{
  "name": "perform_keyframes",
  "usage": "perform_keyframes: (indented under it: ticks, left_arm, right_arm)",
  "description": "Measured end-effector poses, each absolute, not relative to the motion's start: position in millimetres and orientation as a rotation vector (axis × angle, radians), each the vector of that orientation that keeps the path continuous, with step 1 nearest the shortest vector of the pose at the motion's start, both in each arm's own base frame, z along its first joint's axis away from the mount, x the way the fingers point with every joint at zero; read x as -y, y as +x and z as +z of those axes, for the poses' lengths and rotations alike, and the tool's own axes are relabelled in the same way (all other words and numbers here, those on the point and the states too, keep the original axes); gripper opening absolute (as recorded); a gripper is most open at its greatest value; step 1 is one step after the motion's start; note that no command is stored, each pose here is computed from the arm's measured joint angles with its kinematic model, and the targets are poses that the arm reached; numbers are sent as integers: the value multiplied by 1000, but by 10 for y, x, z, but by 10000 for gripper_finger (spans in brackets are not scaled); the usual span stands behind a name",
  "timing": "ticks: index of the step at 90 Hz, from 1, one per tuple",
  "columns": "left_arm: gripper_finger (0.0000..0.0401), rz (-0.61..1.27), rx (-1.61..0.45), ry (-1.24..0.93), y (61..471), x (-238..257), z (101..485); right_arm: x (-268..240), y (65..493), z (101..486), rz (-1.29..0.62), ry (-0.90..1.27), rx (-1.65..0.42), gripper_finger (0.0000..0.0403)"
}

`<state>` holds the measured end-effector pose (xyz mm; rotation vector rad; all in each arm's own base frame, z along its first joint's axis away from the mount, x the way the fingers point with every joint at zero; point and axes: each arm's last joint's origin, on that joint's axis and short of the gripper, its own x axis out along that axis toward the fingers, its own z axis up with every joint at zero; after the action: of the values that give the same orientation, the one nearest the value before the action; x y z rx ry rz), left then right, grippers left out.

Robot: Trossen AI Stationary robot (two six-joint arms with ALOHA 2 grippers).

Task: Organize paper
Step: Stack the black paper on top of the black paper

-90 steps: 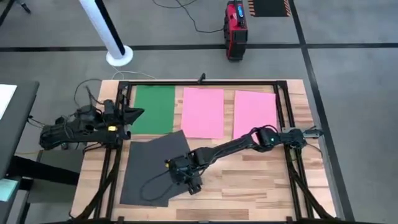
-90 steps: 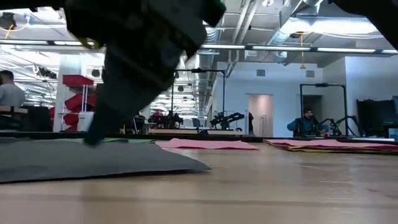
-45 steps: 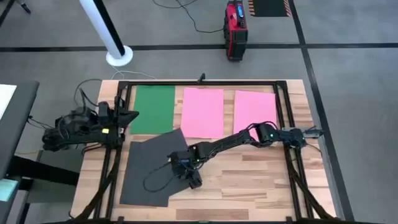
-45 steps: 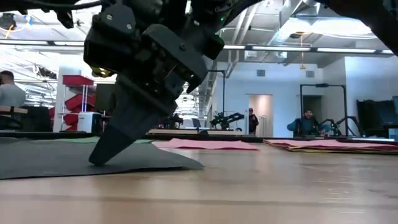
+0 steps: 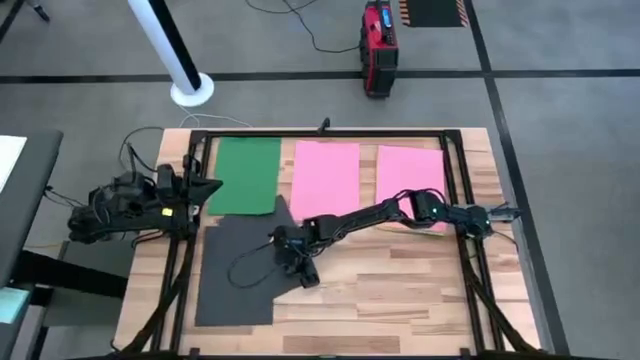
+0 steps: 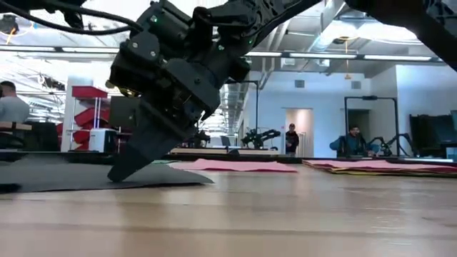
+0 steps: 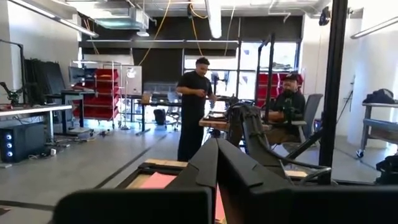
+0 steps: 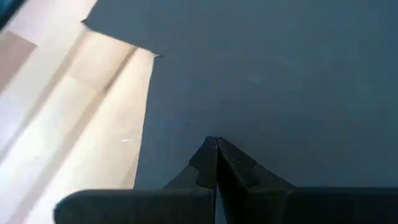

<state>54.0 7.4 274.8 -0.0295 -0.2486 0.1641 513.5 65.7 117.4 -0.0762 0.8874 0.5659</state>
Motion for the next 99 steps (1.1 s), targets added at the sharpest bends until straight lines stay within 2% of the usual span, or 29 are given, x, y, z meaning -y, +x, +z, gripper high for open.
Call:
perform_keyframes:
  ticks: [19,31,56,76,99]
  left_arm:
    - [0,161,259,-50,538,-73,2756]
    - [0,175,273,-30,533,-76,2771]
    - [0,182,266,-22,535,-78,2764]
    - [0,185,250,-5,538,-78,2751]
    - [0,183,175,-46,561,-81,2680]
  right_arm:
    - [-576,5081,1290,495,-130,-849,0]
    - [-452,4963,1406,373,-121,-778,0]
    - [-219,4417,1478,94,-10,-716,0]
    - [-233,4088,1339,31,65,-828,0]
    - [-366,4040,1304,44,84,-862,0]
